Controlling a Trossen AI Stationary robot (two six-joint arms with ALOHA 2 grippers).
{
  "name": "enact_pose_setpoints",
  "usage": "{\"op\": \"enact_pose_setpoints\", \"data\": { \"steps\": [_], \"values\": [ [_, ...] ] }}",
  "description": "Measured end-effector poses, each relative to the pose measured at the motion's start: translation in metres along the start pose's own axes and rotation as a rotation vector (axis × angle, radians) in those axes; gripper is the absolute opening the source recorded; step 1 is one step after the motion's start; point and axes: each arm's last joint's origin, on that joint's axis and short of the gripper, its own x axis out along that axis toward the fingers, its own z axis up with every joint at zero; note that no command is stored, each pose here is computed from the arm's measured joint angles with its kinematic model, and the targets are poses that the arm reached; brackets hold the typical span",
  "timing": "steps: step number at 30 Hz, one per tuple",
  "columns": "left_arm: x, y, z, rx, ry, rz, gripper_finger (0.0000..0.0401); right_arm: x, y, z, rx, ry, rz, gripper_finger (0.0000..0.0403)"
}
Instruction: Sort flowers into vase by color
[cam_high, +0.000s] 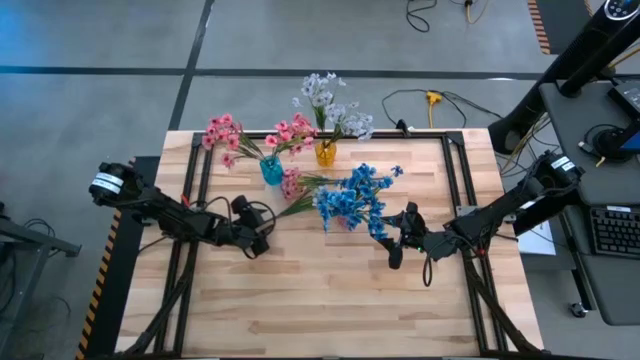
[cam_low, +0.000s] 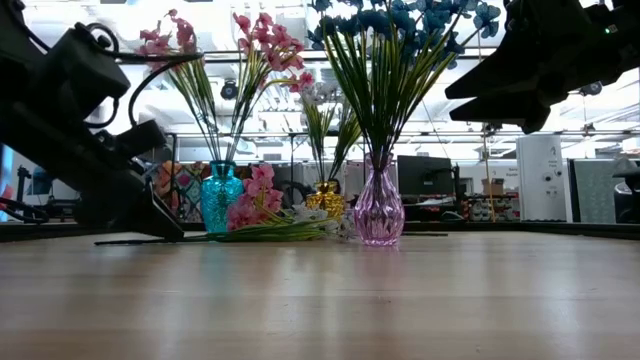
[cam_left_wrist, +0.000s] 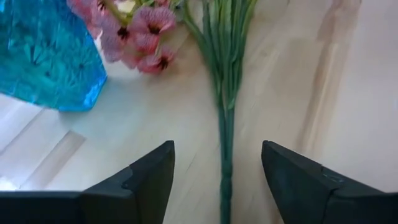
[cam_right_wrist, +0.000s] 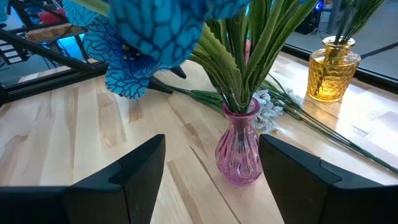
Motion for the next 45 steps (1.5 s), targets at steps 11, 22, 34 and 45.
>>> {"op": "enact_pose_setpoints", "data": {
  "steps": [11,22,34,45],
  "values": [
    [-0.001,0.004,-0.008,-0.039,0.003,0.001,0.0207,0.000,0.000,0.000,0.000,0.000,0.000,0.0249],
    [-0.001,0.003,-0.007,-0.059,-0.018,-0.007,0.0207,0.000,0.000,0.000,0.000,0.000,0.000,0.0253],
    [-0.002,0.005,-0.007,-0.091,-0.081,-0.009,0.0207,0.000,0.000,0.000,0.000,0.000,0.000,0.0249],
    [-0.001,0.003,0.003,-0.096,-0.136,-0.018,0.0207,0.000,0.000,0.000,0.000,0.000,0.000,0.0246]
  ]
}}
